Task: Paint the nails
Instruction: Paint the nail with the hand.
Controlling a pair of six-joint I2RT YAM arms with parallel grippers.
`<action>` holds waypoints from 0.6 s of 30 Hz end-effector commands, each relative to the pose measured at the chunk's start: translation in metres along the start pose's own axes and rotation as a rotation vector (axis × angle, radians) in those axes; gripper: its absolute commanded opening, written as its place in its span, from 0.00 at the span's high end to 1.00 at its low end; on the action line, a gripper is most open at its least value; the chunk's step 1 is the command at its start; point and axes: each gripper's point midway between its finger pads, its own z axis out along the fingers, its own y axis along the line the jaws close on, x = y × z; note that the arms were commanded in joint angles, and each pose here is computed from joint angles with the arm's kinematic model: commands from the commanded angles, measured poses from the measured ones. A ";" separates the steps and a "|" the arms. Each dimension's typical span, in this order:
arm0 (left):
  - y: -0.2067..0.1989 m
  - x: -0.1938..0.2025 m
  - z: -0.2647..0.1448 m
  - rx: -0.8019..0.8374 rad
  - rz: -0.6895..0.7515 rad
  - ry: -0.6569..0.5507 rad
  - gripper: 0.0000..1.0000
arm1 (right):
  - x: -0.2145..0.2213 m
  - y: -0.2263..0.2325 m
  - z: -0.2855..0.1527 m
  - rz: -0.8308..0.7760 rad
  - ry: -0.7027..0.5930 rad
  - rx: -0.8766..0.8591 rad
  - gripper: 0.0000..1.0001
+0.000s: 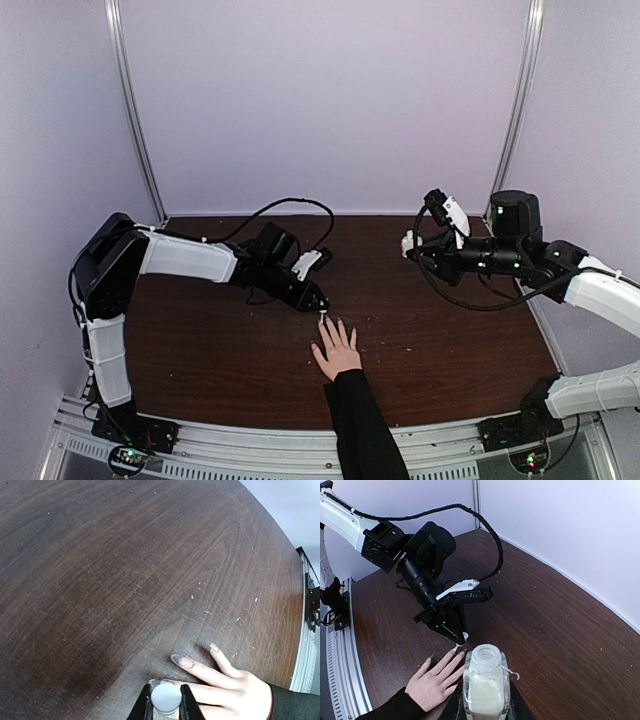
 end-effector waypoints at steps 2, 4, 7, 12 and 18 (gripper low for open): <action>-0.001 -0.007 0.003 0.004 0.013 -0.013 1.00 | -0.004 -0.004 -0.005 -0.014 -0.024 0.029 1.00; 0.000 -0.006 0.004 0.002 0.011 -0.010 1.00 | -0.004 -0.005 -0.005 -0.014 -0.023 0.030 1.00; 0.001 -0.005 0.004 -0.003 0.008 -0.005 1.00 | -0.004 -0.005 -0.005 -0.013 -0.023 0.031 1.00; 0.002 -0.004 0.004 -0.009 0.008 -0.001 1.00 | -0.003 -0.005 -0.004 -0.012 -0.021 0.032 1.00; 0.002 -0.005 0.003 -0.014 0.014 -0.001 1.00 | -0.003 -0.005 -0.005 -0.015 -0.022 0.033 1.00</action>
